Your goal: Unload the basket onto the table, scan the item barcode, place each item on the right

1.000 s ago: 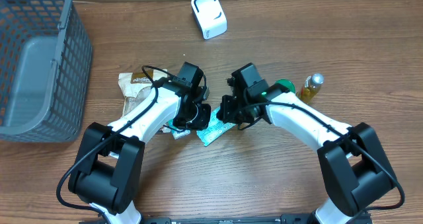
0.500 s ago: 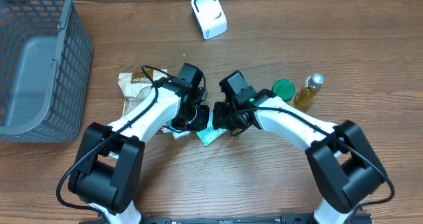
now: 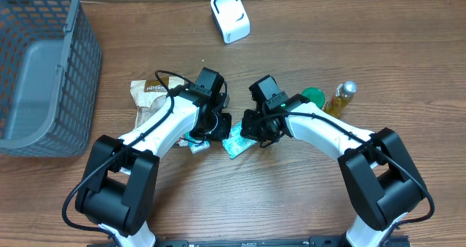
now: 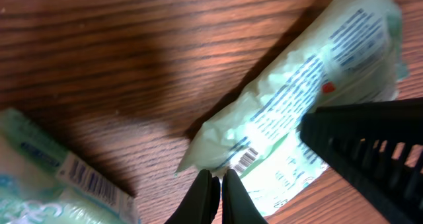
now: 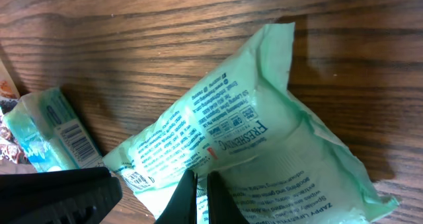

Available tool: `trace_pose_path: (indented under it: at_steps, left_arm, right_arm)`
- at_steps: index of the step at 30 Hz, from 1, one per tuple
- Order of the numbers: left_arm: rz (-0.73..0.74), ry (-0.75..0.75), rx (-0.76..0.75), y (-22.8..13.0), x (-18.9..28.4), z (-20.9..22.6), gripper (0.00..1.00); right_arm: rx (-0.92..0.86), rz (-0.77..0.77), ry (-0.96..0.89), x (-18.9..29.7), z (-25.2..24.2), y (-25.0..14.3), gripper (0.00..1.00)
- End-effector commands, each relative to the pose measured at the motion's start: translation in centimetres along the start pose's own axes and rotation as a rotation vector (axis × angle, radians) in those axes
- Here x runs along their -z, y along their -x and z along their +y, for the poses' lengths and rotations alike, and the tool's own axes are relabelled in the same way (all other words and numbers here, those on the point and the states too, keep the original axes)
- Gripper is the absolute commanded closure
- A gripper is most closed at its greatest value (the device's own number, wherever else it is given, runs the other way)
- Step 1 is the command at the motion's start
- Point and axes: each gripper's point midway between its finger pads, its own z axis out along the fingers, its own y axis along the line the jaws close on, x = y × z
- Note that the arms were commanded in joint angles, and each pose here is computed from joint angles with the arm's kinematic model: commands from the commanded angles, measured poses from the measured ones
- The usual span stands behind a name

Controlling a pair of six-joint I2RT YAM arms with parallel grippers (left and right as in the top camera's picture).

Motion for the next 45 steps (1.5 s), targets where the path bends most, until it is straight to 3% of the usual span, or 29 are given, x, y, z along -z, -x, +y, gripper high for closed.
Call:
trace_pose_path:
  at_steps: [1, 7, 24, 35, 39, 45]
  left_arm:
    - [-0.004, -0.074, -0.037, 0.6, 0.5, -1.6, 0.96]
    - [0.027, -0.274, -0.087, 0.6, 2.2, -4.8, 0.96]
    - [0.062, -0.182, -0.095, -0.7, 0.8, -3.8, 0.96]
    - [0.235, -0.128, -0.086, -3.4, -3.9, -2.0, 0.96]
    - [0.243, -0.027, -0.089, -3.6, -4.4, -0.1, 0.96]
    - [0.244, -0.004, -0.089, -3.7, -4.3, 0.4, 0.96]
  right_arm:
    - [0.068, -0.001, 0.048, 0.9, 1.2, 0.7, 0.96]
    - [0.092, -0.042, 0.114, 4.2, 2.8, 1.9, 0.96]
    - [-0.001, -0.074, -0.047, 3.5, -1.2, 2.0, 0.96]
    - [-0.003, -0.085, -0.065, 2.6, -2.2, 1.7, 0.96]
    - [-0.04, -0.103, -0.097, 2.2, -3.2, 1.7, 0.96]
    - [-0.065, -0.11, -0.116, 1.8, -4.1, 1.5, 0.96]
